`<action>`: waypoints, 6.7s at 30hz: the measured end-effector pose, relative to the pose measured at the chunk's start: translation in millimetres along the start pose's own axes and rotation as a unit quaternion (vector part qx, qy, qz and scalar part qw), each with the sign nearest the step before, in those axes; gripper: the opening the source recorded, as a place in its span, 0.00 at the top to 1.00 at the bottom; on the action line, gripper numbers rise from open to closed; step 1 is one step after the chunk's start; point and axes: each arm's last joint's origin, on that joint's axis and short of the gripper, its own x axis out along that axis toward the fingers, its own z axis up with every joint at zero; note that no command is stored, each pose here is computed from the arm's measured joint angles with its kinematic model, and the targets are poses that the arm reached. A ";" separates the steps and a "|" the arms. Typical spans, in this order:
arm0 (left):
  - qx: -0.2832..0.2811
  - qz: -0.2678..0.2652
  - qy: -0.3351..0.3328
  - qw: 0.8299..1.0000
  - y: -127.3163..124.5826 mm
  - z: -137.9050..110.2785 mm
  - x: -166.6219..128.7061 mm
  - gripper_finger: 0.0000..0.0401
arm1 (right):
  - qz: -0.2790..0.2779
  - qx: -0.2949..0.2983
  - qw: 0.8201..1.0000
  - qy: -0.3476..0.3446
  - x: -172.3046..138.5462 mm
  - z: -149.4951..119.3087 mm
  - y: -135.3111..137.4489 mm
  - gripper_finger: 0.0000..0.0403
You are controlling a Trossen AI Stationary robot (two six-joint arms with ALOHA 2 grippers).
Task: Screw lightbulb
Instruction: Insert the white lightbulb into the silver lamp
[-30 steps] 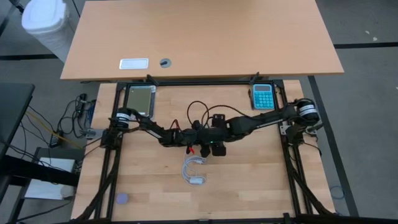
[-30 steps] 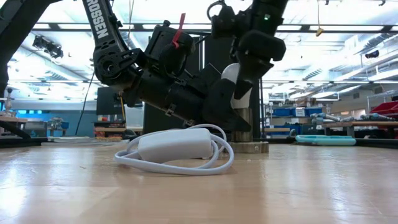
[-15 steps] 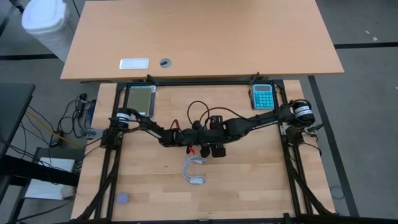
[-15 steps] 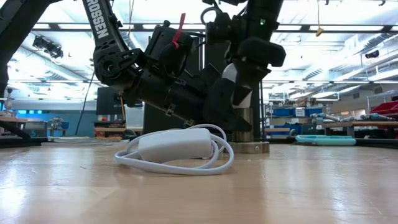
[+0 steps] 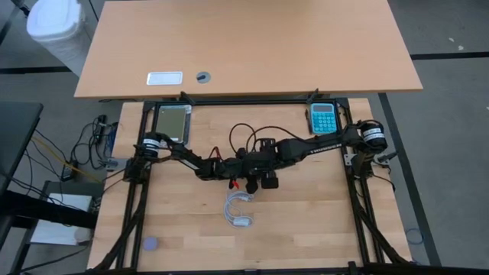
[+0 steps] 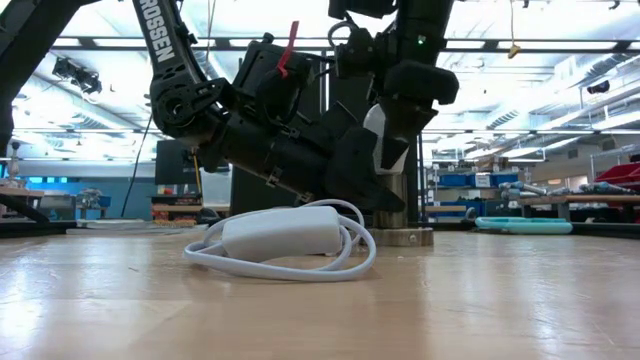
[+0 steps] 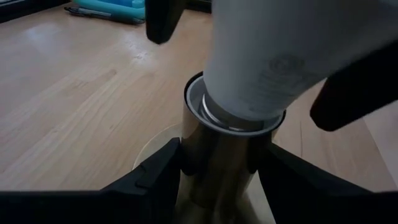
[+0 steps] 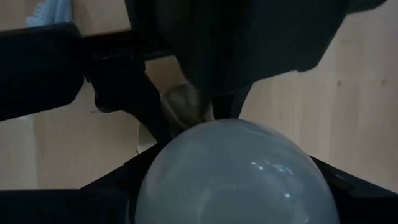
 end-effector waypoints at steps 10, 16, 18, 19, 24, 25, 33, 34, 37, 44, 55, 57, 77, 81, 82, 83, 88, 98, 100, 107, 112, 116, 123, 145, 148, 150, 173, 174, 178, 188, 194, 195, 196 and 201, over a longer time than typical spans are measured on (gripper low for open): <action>0.006 -0.005 -0.001 1.000 -0.3 0.0 0.0 0.49 | 0.051 -0.012 0.999 0.003 2.7 -0.4 -8.7 0.31; 0.007 -0.009 -0.001 1.000 -0.9 0.2 -0.1 0.49 | 0.058 -0.031 0.998 0.012 5.4 -2.5 -15.8 0.37; 0.007 -0.010 -0.002 1.000 -0.9 0.2 -0.1 0.49 | 0.070 -0.025 0.997 0.014 6.4 -3.2 -19.3 0.40; 0.007 -0.010 -0.001 1.000 -0.9 0.1 -0.1 0.49 | 0.073 -0.023 0.997 0.016 6.8 -3.8 -20.5 0.41; 0.008 -0.010 -0.001 1.000 -1.0 0.0 -0.2 0.49 | 0.075 -0.017 0.997 0.019 5.2 -5.0 -22.7 0.42; 0.008 -0.010 -0.001 1.000 -1.1 0.0 -0.2 0.49 | 0.074 -0.013 0.997 0.017 4.3 -4.8 -22.7 0.42; 0.007 -0.012 -0.001 1.000 -1.2 0.1 -0.1 0.49 | 0.083 0.000 0.996 -0.011 -3.8 -5.9 -23.2 0.33; 0.007 -0.012 0.000 1.000 -1.2 0.1 0.0 0.49 | 0.085 0.000 0.996 -0.011 -4.0 -7.0 -22.1 0.32; 0.006 -0.011 0.000 1.000 -1.2 0.1 0.0 0.49 | 0.081 -0.002 0.997 0.000 0.4 -11.2 -18.4 0.27; 0.006 -0.011 0.002 1.000 -1.1 -0.3 0.0 0.49 | 0.073 0.000 0.997 0.011 6.8 -19.5 -13.9 0.22; 0.005 -0.010 0.003 1.000 -1.0 -0.4 0.0 0.49 | 0.063 0.018 0.997 -0.045 -21.0 -43.6 -15.0 0.22; 0.005 -0.010 0.002 1.000 -1.0 -0.4 0.0 0.49 | 0.063 0.031 0.995 -0.070 -17.8 -57.8 -14.1 0.22; 0.020 -0.046 0.006 0.999 -2.9 -0.2 -0.1 0.49 | 0.192 0.043 0.906 -0.375 32.9 -115.3 -37.4 0.24; 0.032 -0.058 0.003 0.998 -3.9 0.5 -0.3 0.49 | 0.208 0.038 0.901 -0.378 41.9 -119.7 -40.6 0.24; 0.033 -0.061 0.002 0.998 -4.0 0.6 -0.4 0.49 | 0.215 0.036 0.900 -0.378 44.4 -119.8 -40.5 0.24; 0.036 -0.063 0.001 0.997 -4.2 0.7 -0.4 0.49 | 0.218 0.034 0.897 -0.383 46.5 -118.2 -40.7 0.24; 0.038 -0.069 0.003 0.997 -4.2 0.4 -0.3 0.49 | 0.243 0.022 0.884 -0.399 60.1 -112.6 -37.8 0.24; 0.030 -0.067 0.003 0.997 -3.8 0.7 -0.2 0.49 | 0.233 0.027 0.870 -0.434 66.6 -110.8 -40.5 0.24; 0.029 -0.066 0.003 0.997 -3.7 0.7 -0.1 0.49 | 0.234 0.033 0.870 -0.432 69.6 -112.3 -40.3 0.26; 0.026 -0.055 0.001 0.998 -2.8 0.9 0.1 0.49 | 0.230 0.035 0.865 -0.443 73.3 -110.4 -38.0 0.45; 0.016 -0.049 0.003 0.999 -2.0 0.7 0.1 0.49 | 0.232 0.047 0.865 -0.443 75.7 -110.5 -37.4 0.56; 0.014 -0.044 0.001 0.999 -1.8 1.0 0.2 0.49 | 0.233 0.051 0.865 -0.441 76.0 -110.7 -37.5 0.59; -0.002 -0.021 -0.001 1.000 -0.4 1.0 0.4 0.49 | 0.207 0.075 0.870 -0.442 77.8 -119.0 -34.9 0.59; -0.070 0.066 -0.020 0.995 3.5 0.7 -0.2 0.49 | 0.030 0.193 0.886 -0.420 68.3 -112.4 11.2 0.59; -0.071 0.070 -0.022 0.995 3.7 1.1 -0.1 0.49 | 0.016 0.223 0.884 -0.410 66.3 -104.3 15.7 0.59; -0.071 0.071 -0.022 0.995 3.6 1.4 0.0 0.49 | 0.005 0.239 0.883 -0.404 64.5 -101.7 19.5 0.59; -0.051 0.066 -0.022 0.996 3.1 2.0 0.3 0.49 | 0.022 0.226 0.884 -0.409 61.1 -100.8 28.1 0.24; -0.051 0.065 -0.022 0.996 3.1 2.0 0.3 0.49 | 0.020 0.222 0.886 -0.407 60.5 -101.1 27.8 0.21; -0.050 0.053 -0.020 0.997 2.3 2.2 0.5 0.49 | 0.015 0.182 0.897 -0.402 55.0 -102.5 26.5 0.16; -0.040 0.026 -0.013 0.999 1.8 2.6 1.1 0.49 | 0.071 0.086 0.916 -0.386 47.5 -107.4 8.2 0.21; -0.026 -0.002 -0.006 1.000 0.1 2.4 1.2 0.49 | 0.070 0.044 0.920 -0.383 49.0 -109.4 -1.8 0.23; -0.024 -0.008 -0.005 1.000 -0.3 2.4 1.2 0.49 | 0.074 0.037 0.919 -0.384 49.7 -109.8 -3.9 0.24; -0.023 -0.015 -0.003 1.000 -0.8 2.2 1.1 0.49 | 0.080 0.031 0.919 -0.385 50.5 -110.8 -5.6 0.24; -0.012 -0.049 0.004 0.999 -3.1 2.1 0.9 0.49 | 0.107 0.001 0.915 -0.389 53.5 -113.8 -11.9 0.26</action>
